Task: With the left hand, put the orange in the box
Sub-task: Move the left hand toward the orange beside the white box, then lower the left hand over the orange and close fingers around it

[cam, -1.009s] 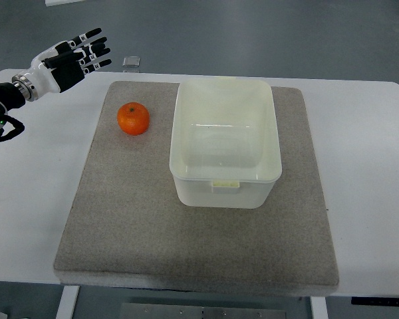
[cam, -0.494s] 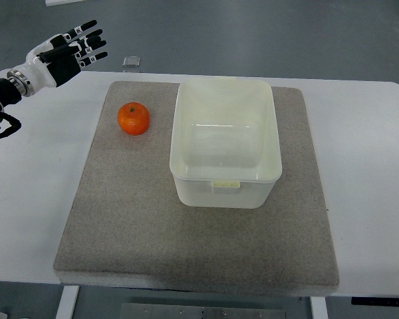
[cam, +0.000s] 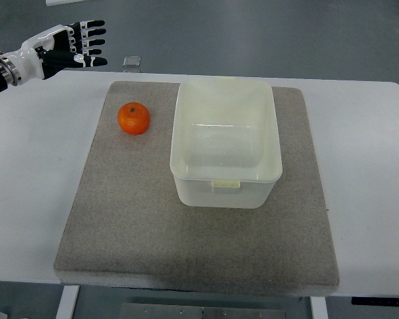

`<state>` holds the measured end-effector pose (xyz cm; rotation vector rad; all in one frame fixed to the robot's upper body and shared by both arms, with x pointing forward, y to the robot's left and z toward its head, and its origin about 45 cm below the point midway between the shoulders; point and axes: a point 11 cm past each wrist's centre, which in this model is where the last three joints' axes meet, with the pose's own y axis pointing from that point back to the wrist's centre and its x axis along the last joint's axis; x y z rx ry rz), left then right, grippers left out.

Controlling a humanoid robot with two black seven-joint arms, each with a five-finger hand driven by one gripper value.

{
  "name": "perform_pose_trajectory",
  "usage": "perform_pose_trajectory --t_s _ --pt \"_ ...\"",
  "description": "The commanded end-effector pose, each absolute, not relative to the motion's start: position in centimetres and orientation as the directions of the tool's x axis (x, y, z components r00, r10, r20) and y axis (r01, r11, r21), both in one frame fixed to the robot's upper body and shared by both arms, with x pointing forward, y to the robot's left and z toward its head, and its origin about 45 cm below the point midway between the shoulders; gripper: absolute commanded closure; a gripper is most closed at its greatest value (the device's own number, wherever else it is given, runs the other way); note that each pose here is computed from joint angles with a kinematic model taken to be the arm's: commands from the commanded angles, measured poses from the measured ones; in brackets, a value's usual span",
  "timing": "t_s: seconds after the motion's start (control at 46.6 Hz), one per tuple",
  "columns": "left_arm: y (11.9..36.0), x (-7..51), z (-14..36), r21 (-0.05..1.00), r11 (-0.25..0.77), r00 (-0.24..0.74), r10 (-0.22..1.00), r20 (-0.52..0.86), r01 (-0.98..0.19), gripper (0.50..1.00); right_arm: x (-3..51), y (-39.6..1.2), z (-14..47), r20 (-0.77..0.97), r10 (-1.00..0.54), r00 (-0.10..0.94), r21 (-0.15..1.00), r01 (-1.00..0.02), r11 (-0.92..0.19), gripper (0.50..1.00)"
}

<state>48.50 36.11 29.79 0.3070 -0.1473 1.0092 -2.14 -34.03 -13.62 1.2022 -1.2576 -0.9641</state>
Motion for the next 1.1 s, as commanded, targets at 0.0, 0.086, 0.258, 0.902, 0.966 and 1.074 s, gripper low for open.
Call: perform_pose_trajectory --t_s 0.0,0.086,0.258,0.902,0.966,1.074 --pt "35.2 48.4 29.5 0.235 0.502 0.553 0.731 0.399 -0.832 0.508 -2.1 -34.0 -13.6 0.166 -0.98 0.107 0.983 -0.094 0.156 0.568" --pt "34.3 48.4 29.4 0.253 0.488 0.541 0.649 0.535 -0.835 0.508 -2.1 -34.0 -13.6 0.166 -0.98 0.107 0.983 -0.094 0.156 0.568" --pt "32.4 47.4 28.0 0.302 0.501 0.53 0.411 0.742 -0.811 0.508 -2.1 -34.0 -13.6 0.166 -0.98 0.107 0.983 -0.094 0.156 0.568" --pt "28.7 48.0 25.2 0.462 0.488 0.533 0.007 0.846 -0.74 0.527 -2.1 -34.0 -13.6 0.166 -0.98 0.107 0.983 -0.094 0.156 0.568" --pt "28.4 48.2 25.1 0.46 0.487 0.532 0.01 0.847 -0.742 0.544 -2.1 -34.0 -13.6 0.166 -0.98 0.107 0.983 -0.094 0.156 0.568" --pt "28.1 48.5 25.2 0.452 0.485 0.522 0.011 0.853 -0.749 0.559 -2.1 -34.0 -13.6 0.166 -0.98 0.107 0.983 -0.094 0.156 0.568"
